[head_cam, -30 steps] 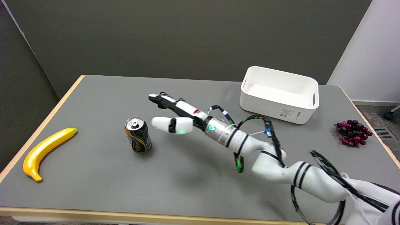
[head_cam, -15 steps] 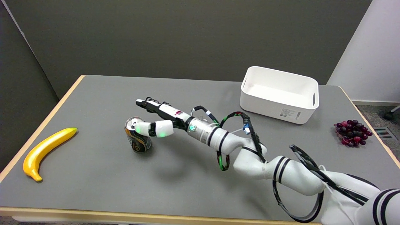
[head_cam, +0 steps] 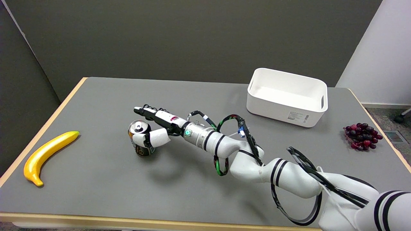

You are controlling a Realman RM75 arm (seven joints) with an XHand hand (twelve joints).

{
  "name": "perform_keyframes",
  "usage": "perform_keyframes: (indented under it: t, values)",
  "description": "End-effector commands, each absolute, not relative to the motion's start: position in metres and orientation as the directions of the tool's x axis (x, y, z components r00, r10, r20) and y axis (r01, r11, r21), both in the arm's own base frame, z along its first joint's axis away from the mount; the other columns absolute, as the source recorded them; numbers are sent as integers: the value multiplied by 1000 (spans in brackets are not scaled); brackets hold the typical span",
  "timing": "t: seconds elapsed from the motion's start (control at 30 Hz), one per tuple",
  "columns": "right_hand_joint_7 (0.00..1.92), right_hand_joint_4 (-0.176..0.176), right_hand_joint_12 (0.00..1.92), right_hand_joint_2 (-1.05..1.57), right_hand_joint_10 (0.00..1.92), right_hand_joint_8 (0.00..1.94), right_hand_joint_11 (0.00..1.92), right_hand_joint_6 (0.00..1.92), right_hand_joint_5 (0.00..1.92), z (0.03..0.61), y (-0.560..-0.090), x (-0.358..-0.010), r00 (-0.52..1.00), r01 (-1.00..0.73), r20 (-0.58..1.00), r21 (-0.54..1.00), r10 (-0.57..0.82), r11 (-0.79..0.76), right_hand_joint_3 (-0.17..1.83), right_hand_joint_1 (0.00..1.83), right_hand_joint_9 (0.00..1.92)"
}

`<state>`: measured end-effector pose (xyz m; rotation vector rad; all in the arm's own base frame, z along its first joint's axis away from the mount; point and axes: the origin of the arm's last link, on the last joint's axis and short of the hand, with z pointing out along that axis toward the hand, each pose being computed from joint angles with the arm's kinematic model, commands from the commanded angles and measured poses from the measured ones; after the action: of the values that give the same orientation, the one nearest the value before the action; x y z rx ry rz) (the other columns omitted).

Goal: Pick up the black can.

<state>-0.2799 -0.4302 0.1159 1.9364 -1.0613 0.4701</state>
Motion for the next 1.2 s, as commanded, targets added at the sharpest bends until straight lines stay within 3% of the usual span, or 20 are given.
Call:
perform_keyframes:
  t: [0.03,0.17,0.27,0.33,0.4,0.47,0.63,0.77,0.9,1.03,1.07,1.1,1.13,1.2]
  values:
    - [76,-130,369,555,84,144,-1,96,74,101,-441,-280,597,-793,621,552,-509,-258,957,620,33]
    - [69,-127,379,553,106,216,-1,81,73,100,-442,-281,595,-794,621,553,-510,-253,958,638,36]
    - [60,-77,412,566,247,297,-1,175,51,100,-442,-281,596,-793,621,555,-510,-251,911,442,-1]
    - [65,-79,415,567,259,308,-1,181,49,101,-442,-282,596,-792,620,558,-510,-247,911,449,-1]
    - [67,-85,430,564,255,382,-1,238,52,101,-442,-283,595,-792,620,559,-511,-244,960,670,22]
    - [109,-85,436,604,325,338,-1,258,49,101,-442,-283,595,-792,620,559,-511,-244,919,517,2]
    - [252,-90,668,672,567,316,-1,318,120,102,-441,-286,591,-795,622,559,-514,-237,832,611,16]
    - [336,-84,806,688,637,404,-1,357,169,102,-439,-287,588,-796,623,557,-515,-235,861,679,102]
    - [411,-79,1015,687,736,619,-1,488,211,103,-438,-289,594,-792,619,564,-514,-236,979,775,228]
    - [522,-61,1163,786,900,974,45,776,300,102,-438,-288,617,-774,600,580,-510,-254,878,934,382]
    - [567,-65,1234,913,979,1199,97,921,315,19,-397,-243,444,-896,622,298,-645,-329,679,1062,439]
    - [622,-69,1324,1075,1071,1469,160,1088,333,89,-433,-281,594,-796,609,539,-526,-276,421,1224,503]
    - [664,-85,1427,1180,1135,1585,197,1317,371,112,-441,-292,635,-757,593,605,-495,-247,277,1228,533]
    - [710,-115,1600,1260,1215,1607,220,1647,436,103,-437,-288,616,-776,603,576,-506,-258,199,1112,550]
